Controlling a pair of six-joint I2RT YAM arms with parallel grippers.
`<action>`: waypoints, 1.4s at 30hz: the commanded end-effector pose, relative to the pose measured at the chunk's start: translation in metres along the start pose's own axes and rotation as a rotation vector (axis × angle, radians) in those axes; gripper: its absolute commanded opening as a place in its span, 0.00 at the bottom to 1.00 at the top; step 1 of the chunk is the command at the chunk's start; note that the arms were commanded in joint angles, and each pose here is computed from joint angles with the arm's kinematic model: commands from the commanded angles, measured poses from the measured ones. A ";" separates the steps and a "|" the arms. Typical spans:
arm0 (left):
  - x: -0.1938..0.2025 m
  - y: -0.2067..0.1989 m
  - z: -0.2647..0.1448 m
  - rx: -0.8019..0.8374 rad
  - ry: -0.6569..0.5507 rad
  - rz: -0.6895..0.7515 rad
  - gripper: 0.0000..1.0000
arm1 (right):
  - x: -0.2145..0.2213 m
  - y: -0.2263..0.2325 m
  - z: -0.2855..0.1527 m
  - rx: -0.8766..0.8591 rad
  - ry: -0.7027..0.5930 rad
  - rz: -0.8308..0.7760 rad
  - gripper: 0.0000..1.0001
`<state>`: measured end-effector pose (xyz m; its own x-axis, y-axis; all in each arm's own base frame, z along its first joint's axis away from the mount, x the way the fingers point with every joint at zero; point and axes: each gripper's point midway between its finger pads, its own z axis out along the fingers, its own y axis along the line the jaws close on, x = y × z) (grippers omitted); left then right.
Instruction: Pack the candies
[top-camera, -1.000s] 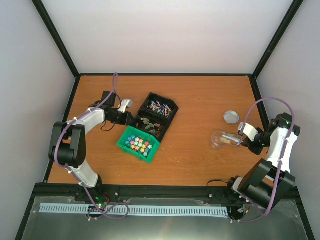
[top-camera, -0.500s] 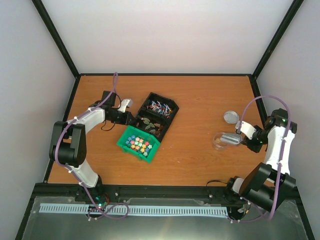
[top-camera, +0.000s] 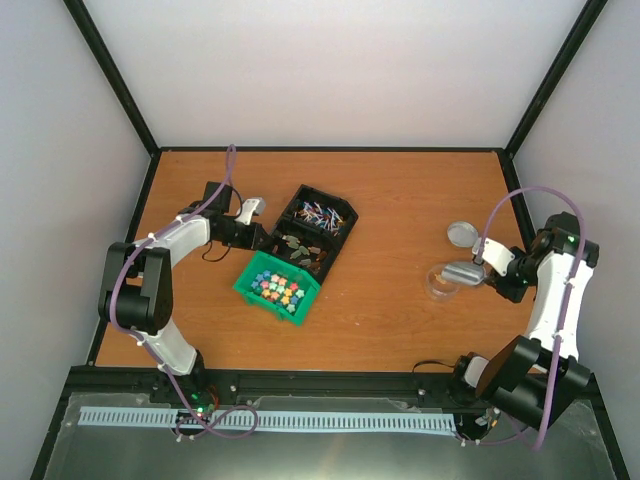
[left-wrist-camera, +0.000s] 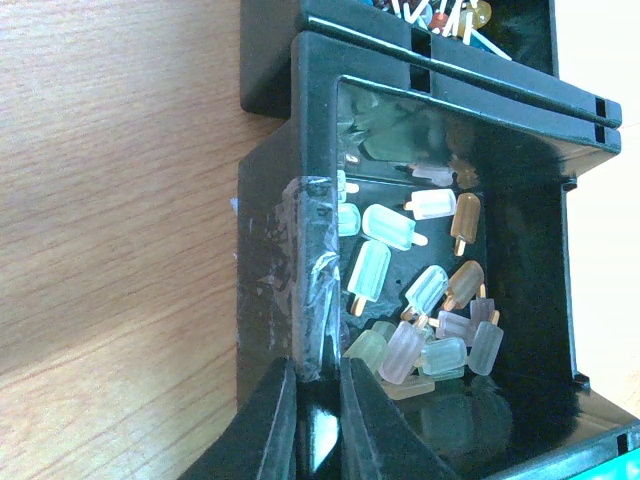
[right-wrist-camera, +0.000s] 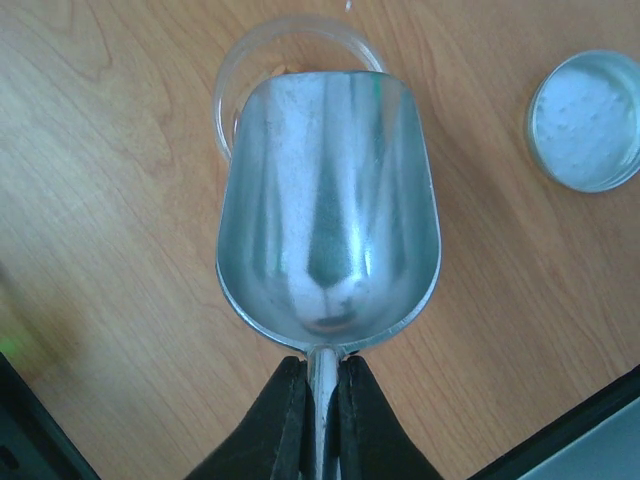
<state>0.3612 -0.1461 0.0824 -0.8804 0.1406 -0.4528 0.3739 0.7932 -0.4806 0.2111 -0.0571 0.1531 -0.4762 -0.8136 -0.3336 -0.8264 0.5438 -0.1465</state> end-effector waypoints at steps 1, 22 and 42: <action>-0.011 0.005 0.001 -0.012 -0.022 0.014 0.01 | -0.031 -0.003 -0.020 0.012 -0.114 0.009 0.03; 0.004 0.000 -0.008 -0.018 0.004 0.011 0.01 | -0.268 0.061 0.038 -0.050 -0.211 -0.062 0.03; 0.014 0.001 -0.017 -0.067 -0.013 -0.067 0.01 | -0.309 0.117 0.103 -0.139 0.038 -0.184 0.03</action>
<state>0.3437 -0.1375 0.0824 -0.8940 0.1210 -0.4314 0.3356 0.8188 -0.4658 0.2896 0.2756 0.1358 -0.3075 -0.9043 -0.2962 -0.9377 0.3408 -0.0672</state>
